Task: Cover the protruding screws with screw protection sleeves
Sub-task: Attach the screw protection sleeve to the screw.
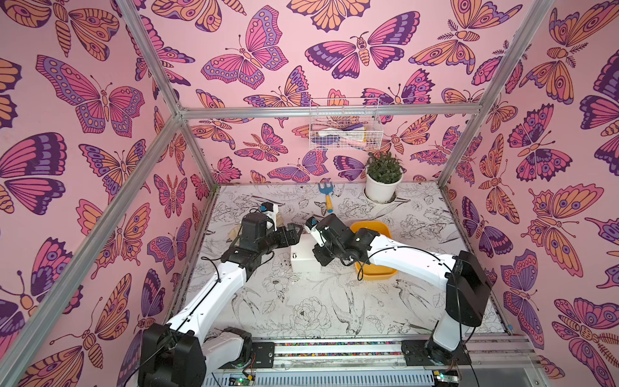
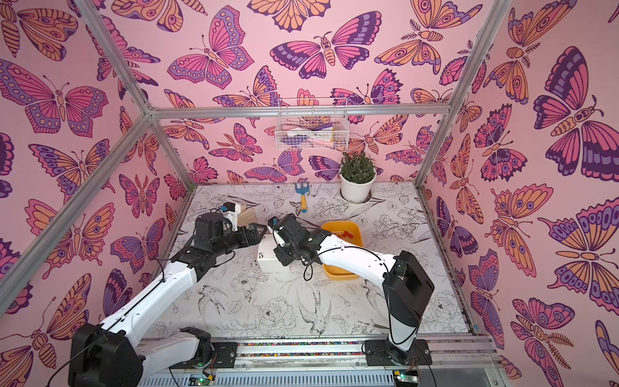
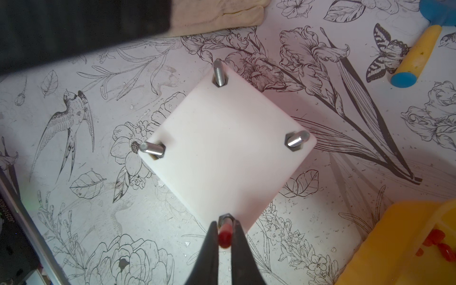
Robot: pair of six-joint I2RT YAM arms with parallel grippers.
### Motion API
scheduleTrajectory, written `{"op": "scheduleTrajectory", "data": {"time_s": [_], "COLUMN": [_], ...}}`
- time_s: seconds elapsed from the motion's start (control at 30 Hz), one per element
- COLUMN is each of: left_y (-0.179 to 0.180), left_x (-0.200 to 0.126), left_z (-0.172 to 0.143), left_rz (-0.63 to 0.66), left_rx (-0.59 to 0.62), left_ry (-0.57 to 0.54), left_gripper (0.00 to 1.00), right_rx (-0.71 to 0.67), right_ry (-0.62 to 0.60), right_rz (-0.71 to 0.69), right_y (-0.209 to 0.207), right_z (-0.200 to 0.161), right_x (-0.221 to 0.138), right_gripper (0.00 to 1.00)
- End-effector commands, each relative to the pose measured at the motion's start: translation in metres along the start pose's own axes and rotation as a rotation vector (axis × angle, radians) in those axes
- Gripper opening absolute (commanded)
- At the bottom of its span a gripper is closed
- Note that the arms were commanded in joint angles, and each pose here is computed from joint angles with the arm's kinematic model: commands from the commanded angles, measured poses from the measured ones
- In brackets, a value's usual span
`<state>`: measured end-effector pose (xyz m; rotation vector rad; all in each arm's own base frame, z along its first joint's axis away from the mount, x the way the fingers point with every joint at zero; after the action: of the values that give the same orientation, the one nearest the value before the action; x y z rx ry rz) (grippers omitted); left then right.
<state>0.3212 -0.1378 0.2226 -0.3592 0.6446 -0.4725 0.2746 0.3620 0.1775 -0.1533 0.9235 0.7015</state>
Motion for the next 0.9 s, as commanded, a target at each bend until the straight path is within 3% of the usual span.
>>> {"op": "scheduleTrajectory", "data": {"time_s": [0.0, 0.43, 0.87], "left_y": [0.003, 0.003, 0.005], "left_x": [-0.002, -0.004, -0.005], "left_z": [-0.002, -0.001, -0.004], "left_rz": [0.001, 0.002, 0.009], "left_rx": [-0.004, -0.004, -0.012], "left_ry": [-0.006, -0.014, -0.012], "left_gripper": [0.92, 0.92, 0.92], "right_rx": [-0.002, 0.001, 0.001], "right_ry": [0.016, -0.033, -0.069], "right_rz": [-0.006, -0.009, 0.007], "right_y": [0.002, 0.002, 0.006], "right_z": [-0.002, 0.009, 0.02], "right_x": [0.0, -0.014, -0.033], "right_gripper": [0.15, 0.28, 0.24]}}
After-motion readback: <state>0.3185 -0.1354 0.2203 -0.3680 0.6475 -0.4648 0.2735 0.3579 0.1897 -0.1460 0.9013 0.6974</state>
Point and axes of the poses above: each gripper's point midway between its finger pads, its own x axis out along the fingers, its own y axis along the line the jaws close on, z = x × y, the point moved 3 cm from there along -x, back along the fingers, and after that the axes turned 7 degrees about x, right-handed, at the moved point
